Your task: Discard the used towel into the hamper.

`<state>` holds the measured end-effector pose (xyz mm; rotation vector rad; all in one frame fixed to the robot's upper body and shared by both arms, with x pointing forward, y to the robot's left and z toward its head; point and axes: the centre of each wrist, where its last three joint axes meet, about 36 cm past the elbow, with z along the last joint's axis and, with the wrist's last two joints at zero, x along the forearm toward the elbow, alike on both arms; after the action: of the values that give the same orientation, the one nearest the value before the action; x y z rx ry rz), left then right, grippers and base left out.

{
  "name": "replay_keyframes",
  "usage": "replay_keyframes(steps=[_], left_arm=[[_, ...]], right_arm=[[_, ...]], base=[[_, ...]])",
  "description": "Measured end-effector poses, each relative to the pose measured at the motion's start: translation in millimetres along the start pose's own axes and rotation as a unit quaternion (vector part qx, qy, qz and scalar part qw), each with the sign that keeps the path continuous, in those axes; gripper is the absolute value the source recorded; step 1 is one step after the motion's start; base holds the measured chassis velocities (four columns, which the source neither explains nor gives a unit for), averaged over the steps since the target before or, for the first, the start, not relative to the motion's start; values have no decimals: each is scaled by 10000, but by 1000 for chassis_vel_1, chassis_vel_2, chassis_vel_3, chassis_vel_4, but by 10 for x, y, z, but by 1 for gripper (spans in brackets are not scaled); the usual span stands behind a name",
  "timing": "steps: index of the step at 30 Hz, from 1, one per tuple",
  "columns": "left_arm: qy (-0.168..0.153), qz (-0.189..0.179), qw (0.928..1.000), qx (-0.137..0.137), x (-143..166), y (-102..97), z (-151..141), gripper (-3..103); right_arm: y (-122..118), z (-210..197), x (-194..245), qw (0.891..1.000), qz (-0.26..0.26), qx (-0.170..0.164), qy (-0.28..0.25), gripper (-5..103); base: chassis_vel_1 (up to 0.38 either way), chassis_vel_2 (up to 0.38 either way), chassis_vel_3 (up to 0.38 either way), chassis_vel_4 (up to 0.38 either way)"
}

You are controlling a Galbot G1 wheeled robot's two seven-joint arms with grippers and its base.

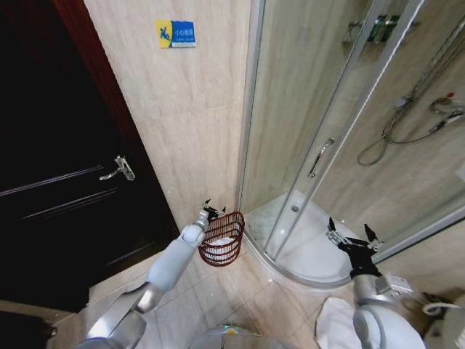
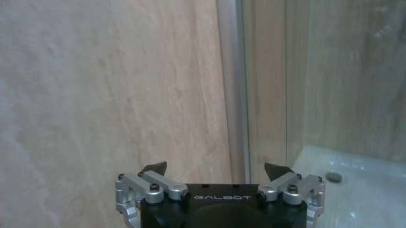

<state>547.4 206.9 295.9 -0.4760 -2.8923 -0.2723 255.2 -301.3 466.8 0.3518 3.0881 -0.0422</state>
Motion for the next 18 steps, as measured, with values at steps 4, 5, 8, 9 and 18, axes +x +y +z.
replay_keyframes(steps=[4,5,8,9,18], left_arm=[[-60,-91,9998,183,173,-38,14,100],[-76,-138,9996,251,229,-43,18,100],[-107,-277,9988,397,359,-59,-2,100],[-124,-330,9984,447,413,-64,-16,100],[-383,-668,9950,634,649,23,-197,100]], right_arm=[[19,18,-16,10000,-44,1,24,100],[21,26,-19,10000,-54,6,36,100],[25,46,-25,10000,-69,19,64,100],[25,55,-27,9999,-76,24,76,100],[35,66,-33,9998,-150,47,95,100]], base=[[0,0,0,0],[0,0,0,0],[0,0,0,0],[0,0,0,0],[0,0,0,0]])
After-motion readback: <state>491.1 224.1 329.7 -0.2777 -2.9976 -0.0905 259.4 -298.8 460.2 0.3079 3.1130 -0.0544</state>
